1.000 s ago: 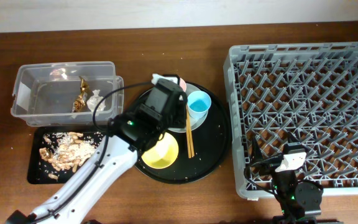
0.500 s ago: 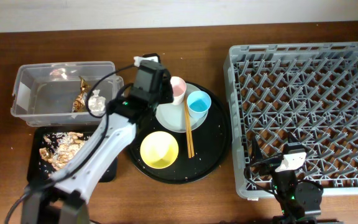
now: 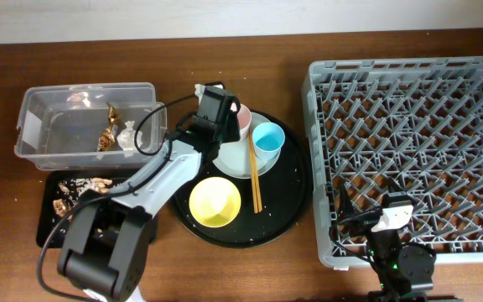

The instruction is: Sort waste into correct bins and load items into the dishwasher rack

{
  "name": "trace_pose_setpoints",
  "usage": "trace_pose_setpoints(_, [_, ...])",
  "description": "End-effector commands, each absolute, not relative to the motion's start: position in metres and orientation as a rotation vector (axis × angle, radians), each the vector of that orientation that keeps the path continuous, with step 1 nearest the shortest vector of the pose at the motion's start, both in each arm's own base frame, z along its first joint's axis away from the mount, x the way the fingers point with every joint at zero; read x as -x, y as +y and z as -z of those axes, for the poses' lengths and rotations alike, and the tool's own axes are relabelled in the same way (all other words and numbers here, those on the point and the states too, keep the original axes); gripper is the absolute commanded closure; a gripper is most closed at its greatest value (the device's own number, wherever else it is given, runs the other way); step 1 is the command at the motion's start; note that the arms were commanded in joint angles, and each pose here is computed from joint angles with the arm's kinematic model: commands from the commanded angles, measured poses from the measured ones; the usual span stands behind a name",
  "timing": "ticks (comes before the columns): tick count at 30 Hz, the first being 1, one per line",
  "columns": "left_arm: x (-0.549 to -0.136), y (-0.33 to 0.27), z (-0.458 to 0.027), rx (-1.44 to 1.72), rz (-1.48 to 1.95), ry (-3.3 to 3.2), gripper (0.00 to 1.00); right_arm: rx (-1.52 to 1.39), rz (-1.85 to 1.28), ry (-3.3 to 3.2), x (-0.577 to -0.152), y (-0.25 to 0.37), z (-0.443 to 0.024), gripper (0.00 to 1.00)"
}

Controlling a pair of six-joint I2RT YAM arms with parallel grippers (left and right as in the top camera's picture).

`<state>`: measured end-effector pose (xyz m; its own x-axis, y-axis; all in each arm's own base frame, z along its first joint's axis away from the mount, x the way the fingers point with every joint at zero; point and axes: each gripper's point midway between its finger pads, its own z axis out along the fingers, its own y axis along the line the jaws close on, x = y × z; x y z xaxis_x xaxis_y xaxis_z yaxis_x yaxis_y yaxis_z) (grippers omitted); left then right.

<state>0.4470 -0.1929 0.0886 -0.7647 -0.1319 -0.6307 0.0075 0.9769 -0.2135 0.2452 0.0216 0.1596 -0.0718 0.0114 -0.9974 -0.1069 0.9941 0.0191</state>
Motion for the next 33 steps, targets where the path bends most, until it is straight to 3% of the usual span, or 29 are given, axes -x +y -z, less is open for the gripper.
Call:
trace_pose_setpoints(1, [-0.450,-0.191,-0.071,0.077,0.233,2.456,0.65,0.085,-0.098,1.642,-0.245,0.023,-0.157,0.02])
trace_pose_setpoints(15, [-0.444,-0.189,-0.067,0.073,0.220,2.486,0.85,0.085,-0.098,1.642,-0.245,0.023,-0.157,0.02])
trace_pose_setpoints(20, [-0.444,-0.182,-0.073,0.088,0.215,2.486,0.99,0.085,-0.098,1.642,-0.245,0.023,-0.157,0.02])
trace_pose_setpoints(30, [-0.435,-0.169,-0.131,0.114,0.264,2.416,0.99,0.085,-0.098,1.642,-0.245,0.023,-0.157,0.02])
trace_pose_setpoints(33, [-0.416,-0.178,-0.168,0.069,0.481,2.413,0.99,0.085,-0.098,1.642,-0.245,0.023,-0.157,0.02])
